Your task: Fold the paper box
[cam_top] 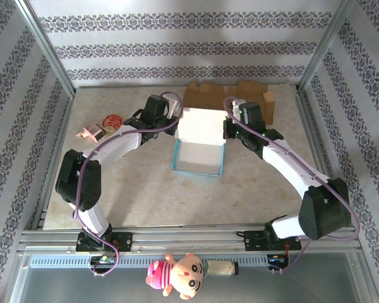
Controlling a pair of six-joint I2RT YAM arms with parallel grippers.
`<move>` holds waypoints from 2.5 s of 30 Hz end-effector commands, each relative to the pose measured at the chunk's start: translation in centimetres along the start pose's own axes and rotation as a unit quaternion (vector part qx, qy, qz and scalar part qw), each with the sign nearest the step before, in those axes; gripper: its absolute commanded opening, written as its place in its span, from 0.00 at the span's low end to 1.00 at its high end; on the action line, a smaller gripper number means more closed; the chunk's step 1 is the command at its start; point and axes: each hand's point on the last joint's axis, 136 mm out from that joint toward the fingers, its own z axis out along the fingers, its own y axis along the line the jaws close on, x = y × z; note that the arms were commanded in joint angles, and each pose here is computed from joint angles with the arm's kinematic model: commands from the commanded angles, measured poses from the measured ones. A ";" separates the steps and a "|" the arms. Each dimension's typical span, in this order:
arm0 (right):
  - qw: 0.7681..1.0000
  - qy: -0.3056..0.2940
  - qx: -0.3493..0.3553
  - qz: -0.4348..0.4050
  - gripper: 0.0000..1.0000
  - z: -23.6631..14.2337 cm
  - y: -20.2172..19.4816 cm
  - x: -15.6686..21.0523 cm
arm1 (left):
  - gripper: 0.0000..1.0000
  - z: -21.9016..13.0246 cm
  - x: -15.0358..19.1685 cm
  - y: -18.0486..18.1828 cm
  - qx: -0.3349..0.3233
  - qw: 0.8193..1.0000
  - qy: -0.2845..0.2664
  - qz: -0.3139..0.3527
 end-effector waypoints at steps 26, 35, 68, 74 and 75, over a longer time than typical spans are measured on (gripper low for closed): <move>0.993 -0.089 0.041 0.067 0.02 0.8 -1.9 7.2 | 0.00 0.7 5.4 -7.5 0.028 0.988 -0.085 -0.129; 0.995 -0.034 -0.015 0.089 0.57 -4.3 -2.0 7.8 | 0.00 -0.1 5.9 -9.2 0.030 0.994 -0.090 -0.058; 0.965 -0.039 -0.057 0.252 0.86 -12.7 -4.9 7.7 | 0.06 -4.1 8.4 -13.0 0.015 0.977 -0.212 -0.009; 0.987 -0.080 -0.097 0.104 0.93 -13.2 -3.4 6.0 | 0.37 -5.6 7.2 -14.1 0.041 0.972 -0.233 -0.018; 0.987 -0.088 -0.084 0.102 0.94 -13.4 -3.7 5.4 | 0.44 -6.5 6.7 -13.8 0.042 0.969 -0.241 -0.032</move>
